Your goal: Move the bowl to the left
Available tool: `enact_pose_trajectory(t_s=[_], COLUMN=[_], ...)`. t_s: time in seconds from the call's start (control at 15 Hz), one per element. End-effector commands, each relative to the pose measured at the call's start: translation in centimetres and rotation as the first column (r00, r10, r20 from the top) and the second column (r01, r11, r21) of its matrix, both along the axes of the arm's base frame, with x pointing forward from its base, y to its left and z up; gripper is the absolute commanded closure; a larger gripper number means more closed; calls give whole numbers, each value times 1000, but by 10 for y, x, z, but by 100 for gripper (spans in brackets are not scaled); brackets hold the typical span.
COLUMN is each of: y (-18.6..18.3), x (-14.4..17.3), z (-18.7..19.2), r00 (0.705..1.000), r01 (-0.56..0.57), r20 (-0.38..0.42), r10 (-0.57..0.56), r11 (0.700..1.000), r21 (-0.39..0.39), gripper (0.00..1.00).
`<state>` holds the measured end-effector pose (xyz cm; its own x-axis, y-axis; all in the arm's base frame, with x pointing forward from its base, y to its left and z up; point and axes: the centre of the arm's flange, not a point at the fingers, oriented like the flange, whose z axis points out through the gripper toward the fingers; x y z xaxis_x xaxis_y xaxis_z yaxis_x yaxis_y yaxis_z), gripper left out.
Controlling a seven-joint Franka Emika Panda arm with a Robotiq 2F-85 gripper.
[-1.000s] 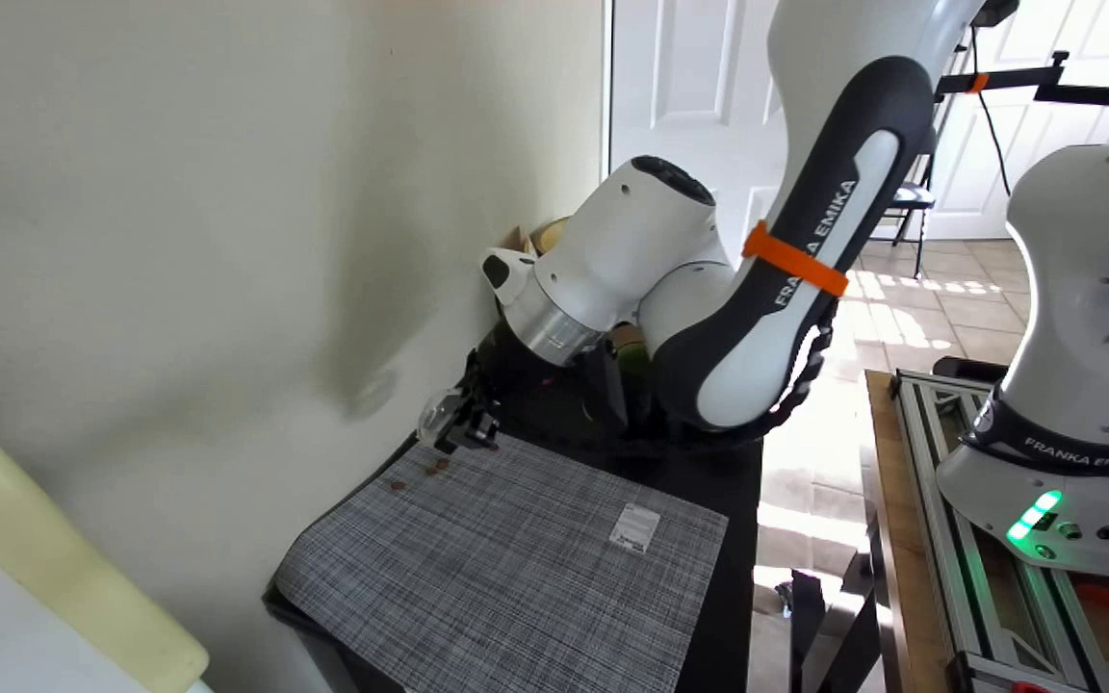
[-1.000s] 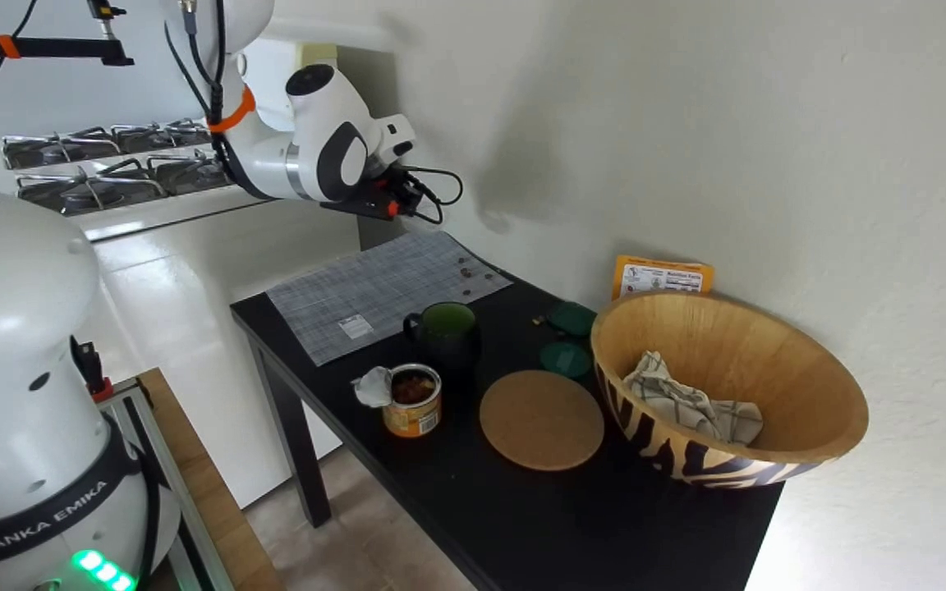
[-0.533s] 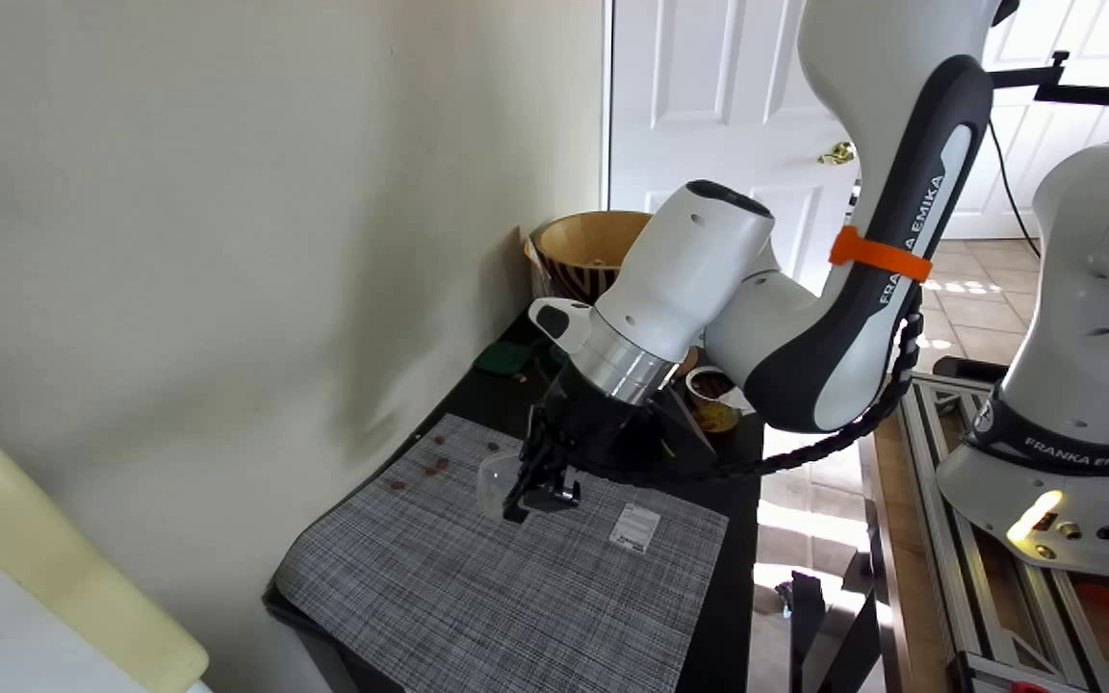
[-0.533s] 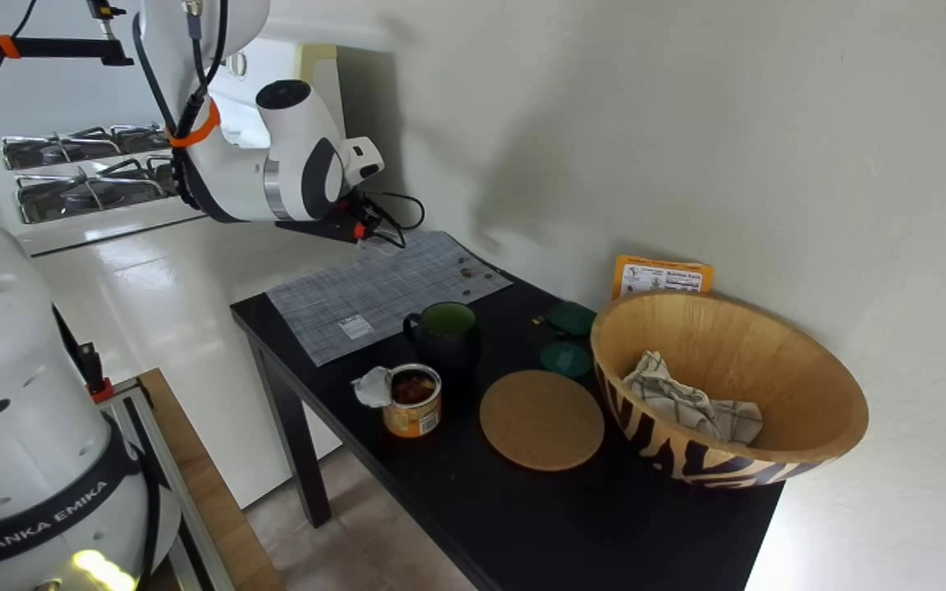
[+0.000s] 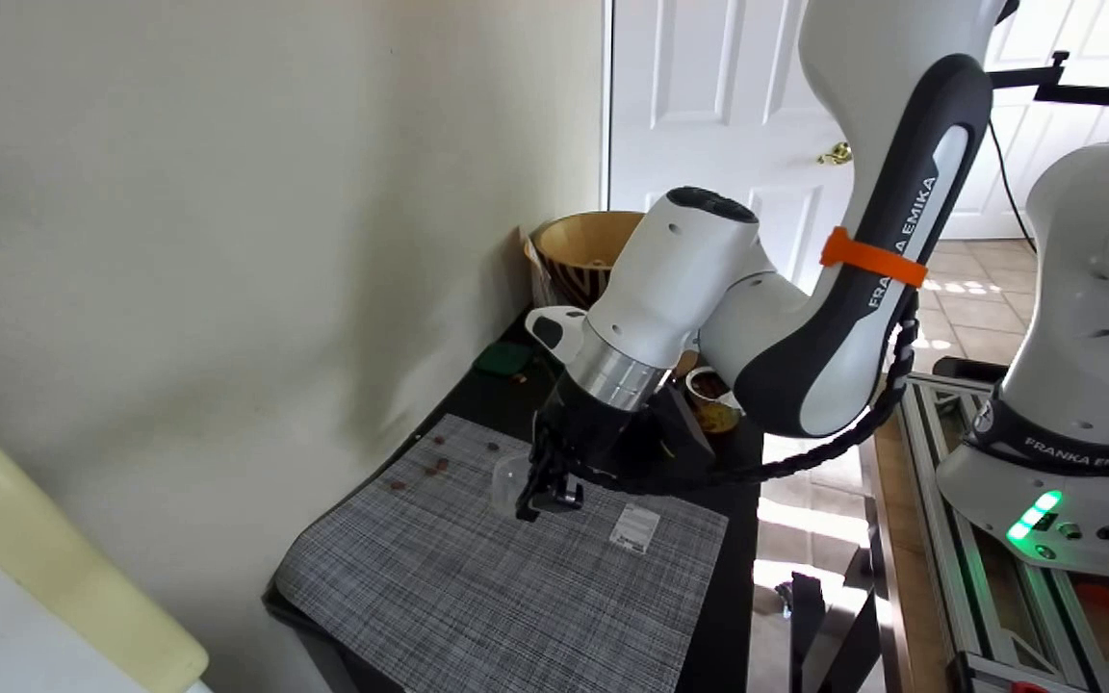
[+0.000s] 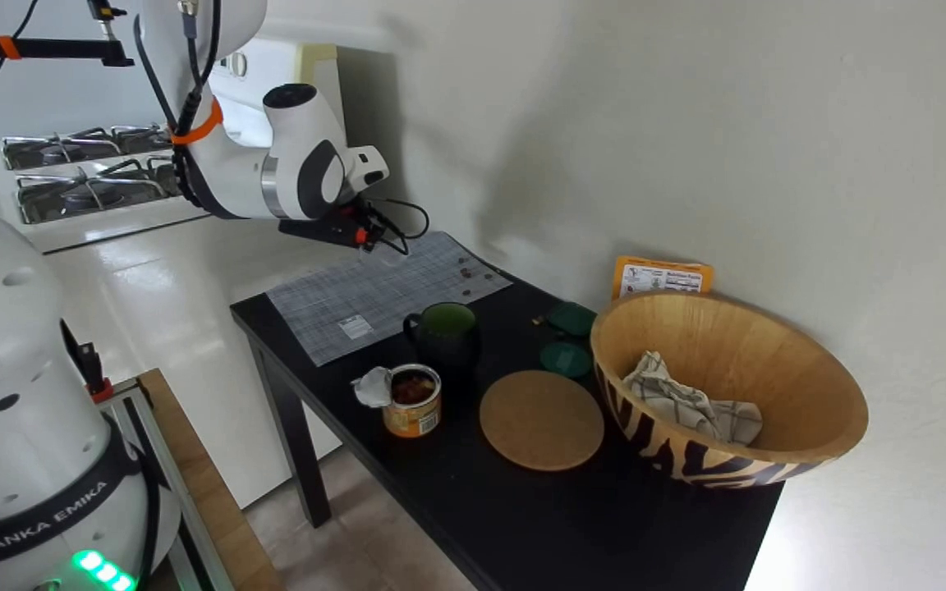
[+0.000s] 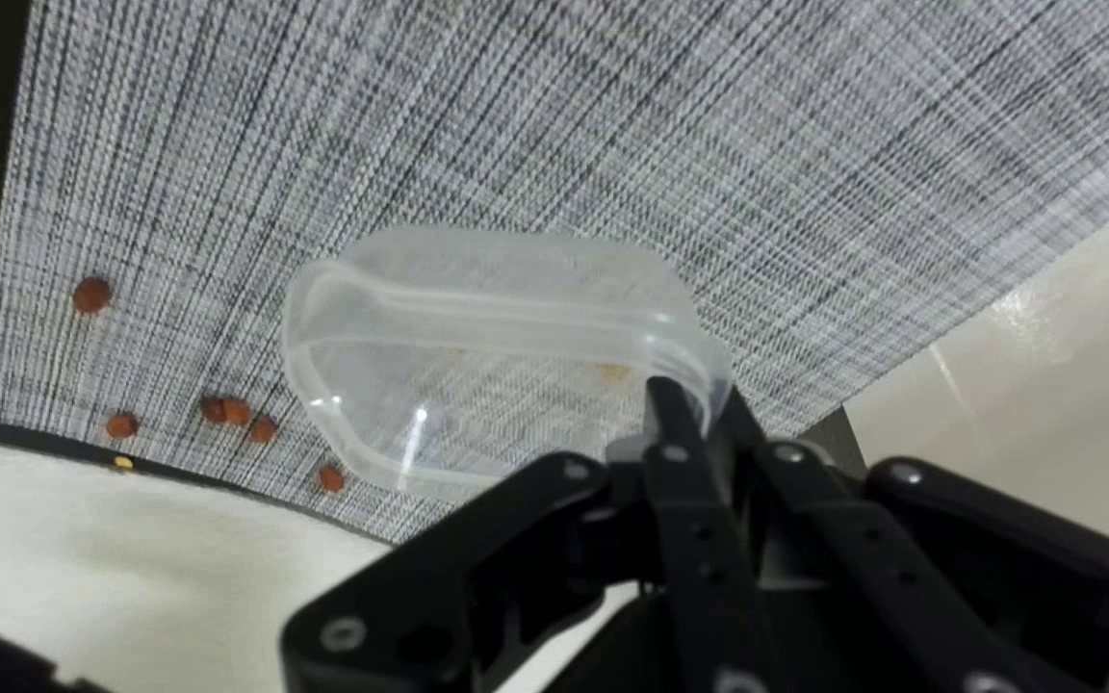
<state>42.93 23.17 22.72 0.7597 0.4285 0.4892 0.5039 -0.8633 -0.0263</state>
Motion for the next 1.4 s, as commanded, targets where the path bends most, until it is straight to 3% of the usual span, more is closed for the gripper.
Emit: enact_pose_trajectory(t_s=[0.0, 0.4, 0.73, 0.8, 0.87, 1.13, 1.33], y=[10, -7, 19, 23, 25, 30, 30], x=[-13, 2, -10, -12, -13, -20, -33], z=[-17, -46, -70, -72, -74, -70, -39], r00=[999, 995, 996, 994, 994, 988, 981], r01=[30, 104, 87, 95, 99, 135, 158], r20=[-42, 4, 47, 65, 72, 91, 141], r10=[-34, -105, -80, -85, -88, -121, -136], r11=[997, 983, 982, 981, 981, 978, 975], r21=[-74, -149, -165, -169, -165, -160, -156], gripper=[98, 98, 98, 67, 66, 38, 16])
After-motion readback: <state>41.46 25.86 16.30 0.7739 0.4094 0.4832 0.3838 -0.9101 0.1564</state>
